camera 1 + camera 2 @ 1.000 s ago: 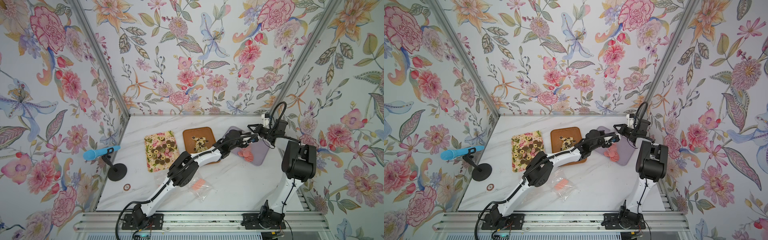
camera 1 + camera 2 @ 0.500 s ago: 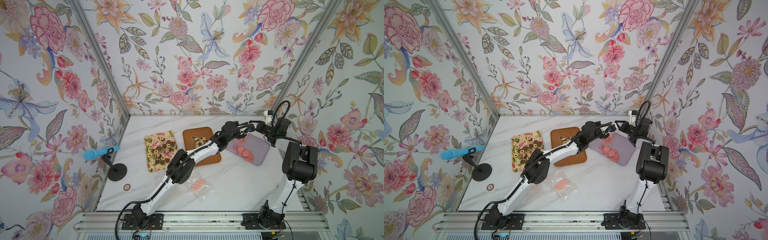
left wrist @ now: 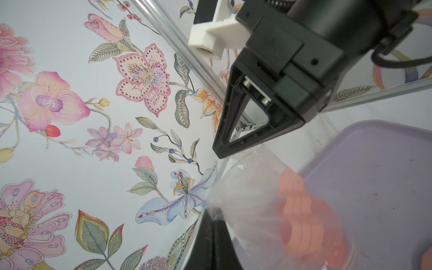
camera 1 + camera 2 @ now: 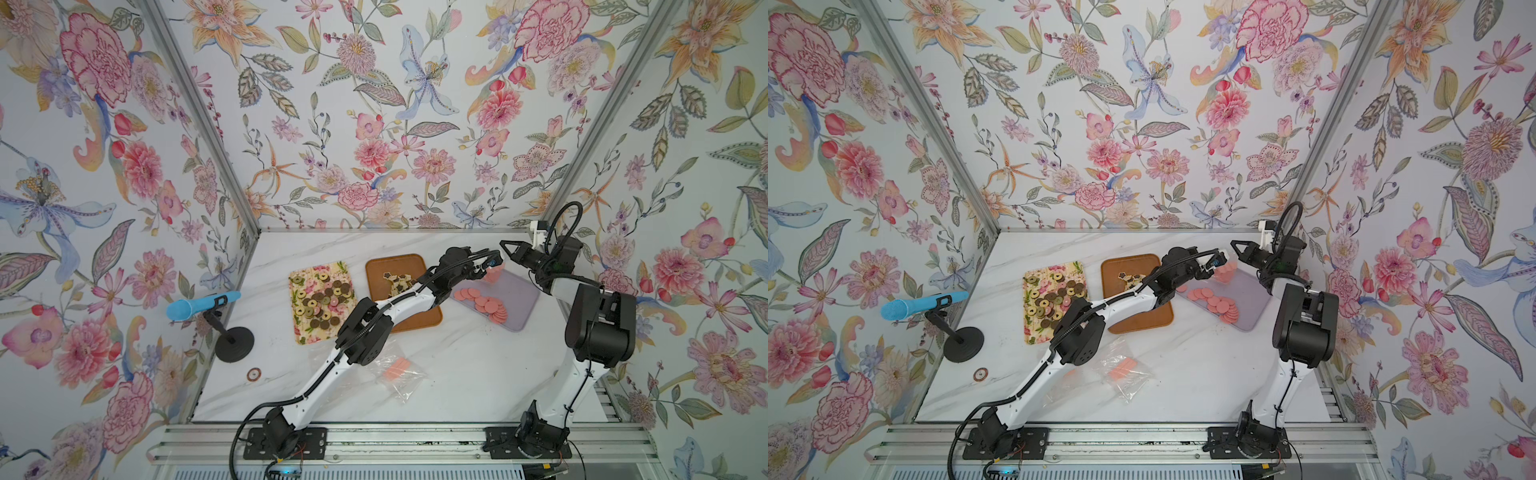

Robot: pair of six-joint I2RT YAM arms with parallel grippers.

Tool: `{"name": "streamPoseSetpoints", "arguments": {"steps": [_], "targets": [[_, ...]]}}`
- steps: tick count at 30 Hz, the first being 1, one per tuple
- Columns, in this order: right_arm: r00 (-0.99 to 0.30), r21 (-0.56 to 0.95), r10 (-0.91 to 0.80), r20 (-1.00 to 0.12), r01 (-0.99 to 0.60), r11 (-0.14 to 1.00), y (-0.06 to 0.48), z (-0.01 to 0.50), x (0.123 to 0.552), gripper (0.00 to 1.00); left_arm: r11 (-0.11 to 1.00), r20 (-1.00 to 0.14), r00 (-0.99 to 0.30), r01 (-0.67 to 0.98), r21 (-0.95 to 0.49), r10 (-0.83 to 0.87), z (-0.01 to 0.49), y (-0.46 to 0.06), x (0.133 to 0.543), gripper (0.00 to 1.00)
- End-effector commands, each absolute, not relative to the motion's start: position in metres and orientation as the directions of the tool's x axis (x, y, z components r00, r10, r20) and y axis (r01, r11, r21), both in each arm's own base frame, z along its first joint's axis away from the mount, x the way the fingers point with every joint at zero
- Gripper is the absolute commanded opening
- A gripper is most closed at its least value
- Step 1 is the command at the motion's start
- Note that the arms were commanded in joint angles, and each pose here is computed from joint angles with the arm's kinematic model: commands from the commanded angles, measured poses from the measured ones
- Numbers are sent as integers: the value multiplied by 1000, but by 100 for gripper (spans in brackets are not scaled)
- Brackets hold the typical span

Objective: Pour cookies out of the ziploc bag
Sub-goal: 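Pour the cookies out of the ziploc bag onto the tray.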

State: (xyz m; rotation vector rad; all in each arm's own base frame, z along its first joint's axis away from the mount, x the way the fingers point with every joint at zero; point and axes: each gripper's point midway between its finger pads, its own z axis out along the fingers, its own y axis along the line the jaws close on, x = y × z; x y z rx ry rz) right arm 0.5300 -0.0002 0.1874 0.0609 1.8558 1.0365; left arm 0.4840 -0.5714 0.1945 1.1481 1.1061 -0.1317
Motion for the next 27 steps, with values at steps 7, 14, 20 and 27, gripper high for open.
{"name": "streamPoseSetpoints", "arguments": {"steps": [7,14,20,27], "targets": [[-460,626,437,-773,-441,643,-2,229,516,0,475,-756,503,588,654,419,193,-574,482,0],[-451,618,433,-781,-453,643,0,240,508,0,492,-757,501,575,653,420,208,-571,482,0],[-444,606,422,-790,-463,647,4,249,498,0,506,-779,486,593,627,395,228,-565,472,0],[-440,597,415,-796,-465,654,5,252,483,0,517,-794,489,604,607,362,248,-561,440,0]]}}
